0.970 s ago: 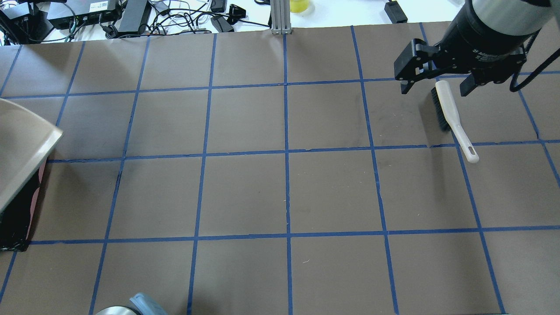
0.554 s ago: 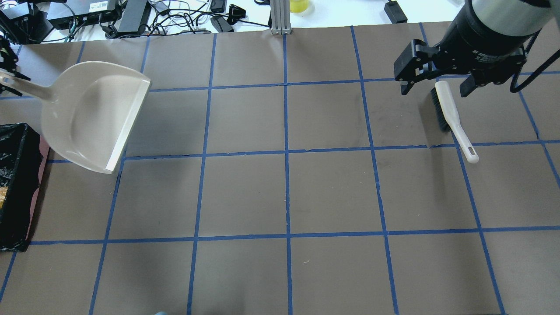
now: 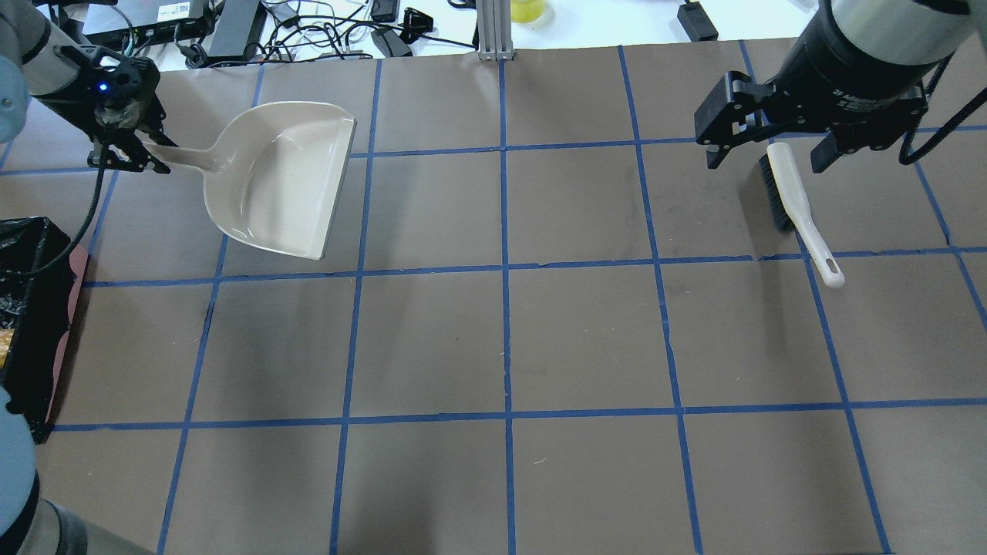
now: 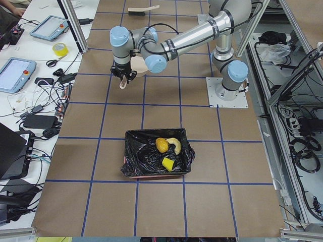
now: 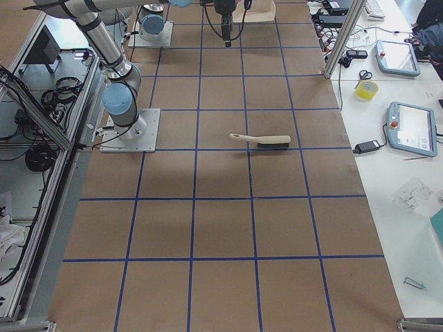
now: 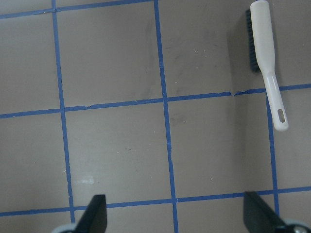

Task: Sweep and dump trash into bin
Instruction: 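Bring the empty dustpan back and lower it onto the table with left gripper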

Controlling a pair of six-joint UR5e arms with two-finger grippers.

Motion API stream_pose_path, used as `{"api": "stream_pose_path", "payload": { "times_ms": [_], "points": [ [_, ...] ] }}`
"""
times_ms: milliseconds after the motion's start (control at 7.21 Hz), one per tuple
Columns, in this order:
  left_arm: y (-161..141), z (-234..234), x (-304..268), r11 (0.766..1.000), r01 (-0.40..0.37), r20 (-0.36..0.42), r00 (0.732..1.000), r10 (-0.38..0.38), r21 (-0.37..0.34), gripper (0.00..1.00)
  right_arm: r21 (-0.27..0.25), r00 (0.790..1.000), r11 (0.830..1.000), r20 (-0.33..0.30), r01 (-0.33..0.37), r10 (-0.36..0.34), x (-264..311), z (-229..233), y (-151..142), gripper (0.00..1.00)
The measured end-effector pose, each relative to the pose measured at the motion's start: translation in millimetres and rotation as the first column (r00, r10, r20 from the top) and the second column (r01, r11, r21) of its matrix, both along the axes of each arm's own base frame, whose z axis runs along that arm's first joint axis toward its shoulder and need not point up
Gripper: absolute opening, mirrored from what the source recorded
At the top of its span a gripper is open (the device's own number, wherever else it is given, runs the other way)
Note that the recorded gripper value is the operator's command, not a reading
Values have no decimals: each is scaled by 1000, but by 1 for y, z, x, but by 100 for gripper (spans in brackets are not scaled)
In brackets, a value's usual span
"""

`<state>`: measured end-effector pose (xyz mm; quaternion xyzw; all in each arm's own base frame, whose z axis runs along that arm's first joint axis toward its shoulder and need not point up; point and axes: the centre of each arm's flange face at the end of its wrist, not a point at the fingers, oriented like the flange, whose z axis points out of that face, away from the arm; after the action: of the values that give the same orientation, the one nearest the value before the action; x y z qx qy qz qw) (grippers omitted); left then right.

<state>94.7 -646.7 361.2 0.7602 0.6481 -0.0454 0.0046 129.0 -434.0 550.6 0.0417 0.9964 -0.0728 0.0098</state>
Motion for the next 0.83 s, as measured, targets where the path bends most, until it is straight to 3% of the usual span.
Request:
{"api": "stream_pose_path", "payload": {
  "times_ms": [416, 832],
  "points": [
    [-60, -36, -49, 994, -94, 111, 990, 88, 50, 0, 4, 1000, 1000, 1, 0, 0, 0, -2, -2, 100],
    [-73, -72, -79, 979, -184, 131, 976, 172, 86, 0, 6, 1000, 1000, 2, 0, 0, 0, -2, -2, 100]
  ]
}}
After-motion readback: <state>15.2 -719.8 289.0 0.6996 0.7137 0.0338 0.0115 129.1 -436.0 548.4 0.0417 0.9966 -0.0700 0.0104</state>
